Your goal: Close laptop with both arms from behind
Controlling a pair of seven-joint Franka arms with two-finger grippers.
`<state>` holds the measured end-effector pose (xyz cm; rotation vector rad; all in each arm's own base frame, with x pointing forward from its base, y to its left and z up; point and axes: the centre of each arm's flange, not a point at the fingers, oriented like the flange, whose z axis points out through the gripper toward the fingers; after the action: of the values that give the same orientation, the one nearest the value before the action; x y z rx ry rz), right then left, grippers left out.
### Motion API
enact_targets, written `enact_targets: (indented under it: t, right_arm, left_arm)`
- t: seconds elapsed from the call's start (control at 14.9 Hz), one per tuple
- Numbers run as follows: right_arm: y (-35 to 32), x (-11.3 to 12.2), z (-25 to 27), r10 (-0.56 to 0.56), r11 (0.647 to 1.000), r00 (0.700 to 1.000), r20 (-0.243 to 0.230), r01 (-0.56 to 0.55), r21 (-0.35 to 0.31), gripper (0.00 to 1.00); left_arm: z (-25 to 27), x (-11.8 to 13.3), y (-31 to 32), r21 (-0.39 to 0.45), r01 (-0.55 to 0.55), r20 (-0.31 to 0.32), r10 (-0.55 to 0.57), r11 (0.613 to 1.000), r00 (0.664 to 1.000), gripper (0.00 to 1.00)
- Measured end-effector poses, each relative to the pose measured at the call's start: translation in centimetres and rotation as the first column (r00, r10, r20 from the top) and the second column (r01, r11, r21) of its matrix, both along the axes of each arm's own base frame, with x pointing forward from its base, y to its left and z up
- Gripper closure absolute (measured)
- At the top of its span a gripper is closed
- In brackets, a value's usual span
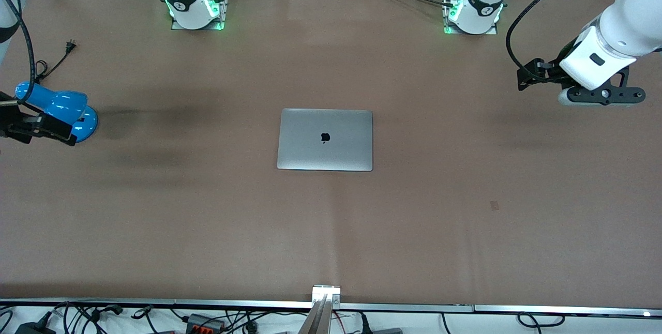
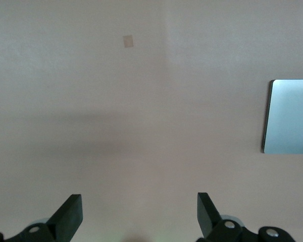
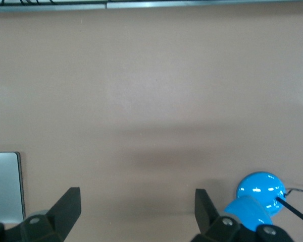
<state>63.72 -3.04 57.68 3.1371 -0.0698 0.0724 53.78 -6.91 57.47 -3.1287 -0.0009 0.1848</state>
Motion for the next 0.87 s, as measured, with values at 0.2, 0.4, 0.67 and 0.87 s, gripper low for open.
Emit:
enact_targets:
  t: [0.2, 0.4, 0.67, 0.87]
  right_arm:
    - [-0.1, -1.9, -0.8, -0.001, 1.0, 0.999, -0.033, 0.001, 0.003, 0.0]
    - [-0.1, -4.0, -1.2, 0.003, 1.0, 0.999, -0.05, -0.002, 0.004, 0.0]
    - [-0.1, -6.4, -1.1, 0.004, 1.0, 0.998, -0.062, -0.004, 0.005, 0.0]
    - [0.0, -7.5, -1.0, 0.008, 1.0, 0.998, -0.067, -0.007, 0.007, 0.0]
  left_arm:
    - [0.0, 0.0, -0.4, -0.007, 0.005, 0.004, -0.005, 1.0, 1.0, 0.0]
    - [0.3, 0.0, -1.0, -0.021, 0.011, 0.01, -0.01, 1.0, 1.0, 0.0]
    - [0.4, 0.0, -1.0, -0.025, 0.01, 0.012, -0.01, 1.0, 1.0, 0.0]
    - [0.4, 0.0, -0.9, -0.025, 0.008, 0.012, -0.007, 1.0, 1.0, 0.0]
